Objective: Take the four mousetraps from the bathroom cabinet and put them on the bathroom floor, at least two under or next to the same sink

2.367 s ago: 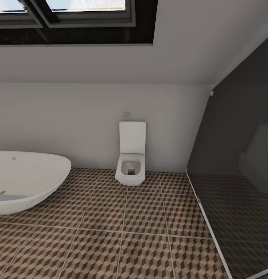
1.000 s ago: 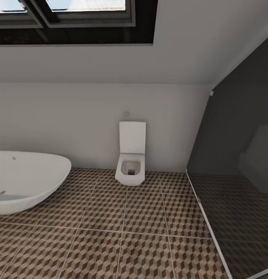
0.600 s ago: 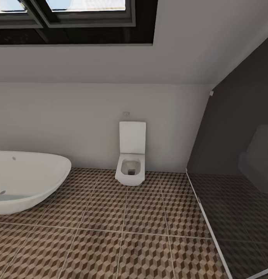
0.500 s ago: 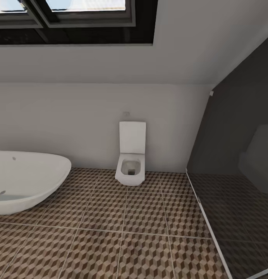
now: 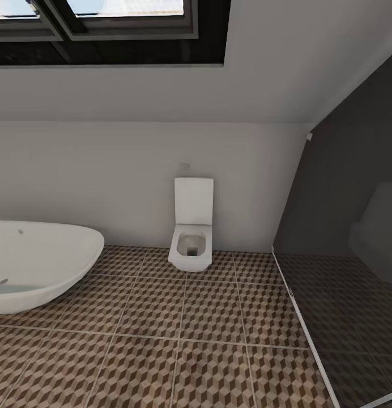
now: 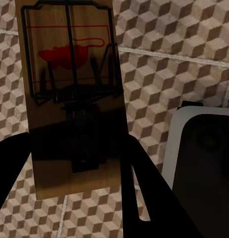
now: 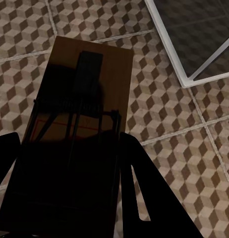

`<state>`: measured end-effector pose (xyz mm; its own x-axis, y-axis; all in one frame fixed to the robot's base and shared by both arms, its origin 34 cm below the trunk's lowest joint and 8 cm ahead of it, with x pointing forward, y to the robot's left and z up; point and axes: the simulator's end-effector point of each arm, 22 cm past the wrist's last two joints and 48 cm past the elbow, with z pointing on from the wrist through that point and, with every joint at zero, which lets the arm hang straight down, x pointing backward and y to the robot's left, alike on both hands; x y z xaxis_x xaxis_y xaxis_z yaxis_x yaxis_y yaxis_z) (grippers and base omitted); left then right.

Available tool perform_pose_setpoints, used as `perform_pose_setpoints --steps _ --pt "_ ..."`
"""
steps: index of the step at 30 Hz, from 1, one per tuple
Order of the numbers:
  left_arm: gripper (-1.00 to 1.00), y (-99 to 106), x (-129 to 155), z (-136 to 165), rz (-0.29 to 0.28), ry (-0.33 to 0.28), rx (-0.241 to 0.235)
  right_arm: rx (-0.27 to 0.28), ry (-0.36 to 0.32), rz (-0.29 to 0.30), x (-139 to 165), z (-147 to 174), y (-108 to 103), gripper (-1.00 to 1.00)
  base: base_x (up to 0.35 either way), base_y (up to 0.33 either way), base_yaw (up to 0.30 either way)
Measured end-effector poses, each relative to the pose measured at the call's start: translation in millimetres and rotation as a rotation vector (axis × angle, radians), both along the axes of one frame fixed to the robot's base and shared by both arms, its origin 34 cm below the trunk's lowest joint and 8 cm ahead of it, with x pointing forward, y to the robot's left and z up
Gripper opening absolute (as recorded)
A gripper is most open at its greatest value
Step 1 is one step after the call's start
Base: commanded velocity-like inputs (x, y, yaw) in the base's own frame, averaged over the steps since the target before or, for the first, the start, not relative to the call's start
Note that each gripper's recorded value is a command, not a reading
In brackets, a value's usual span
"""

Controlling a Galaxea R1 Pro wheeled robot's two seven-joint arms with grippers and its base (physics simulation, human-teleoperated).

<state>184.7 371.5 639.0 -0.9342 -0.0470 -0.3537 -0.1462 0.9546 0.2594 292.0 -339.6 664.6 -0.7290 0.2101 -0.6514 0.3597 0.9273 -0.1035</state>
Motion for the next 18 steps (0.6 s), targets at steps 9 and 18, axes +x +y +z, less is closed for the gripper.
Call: perform_pose_setpoints --steps 9,18 --pt "-1.0 0.0 -0.1 0.0 0.0 0.0 0.0 0.0 0.0 0.0 0.1 0.0 0.0 -1.0 0.0 0.0 0.0" --pt "-1.0 0.0 0.0 0.0 0.0 0.0 0.0 0.0 0.0 0.0 0.0 0.0 0.0 -1.0 0.0 0.0 0.0"
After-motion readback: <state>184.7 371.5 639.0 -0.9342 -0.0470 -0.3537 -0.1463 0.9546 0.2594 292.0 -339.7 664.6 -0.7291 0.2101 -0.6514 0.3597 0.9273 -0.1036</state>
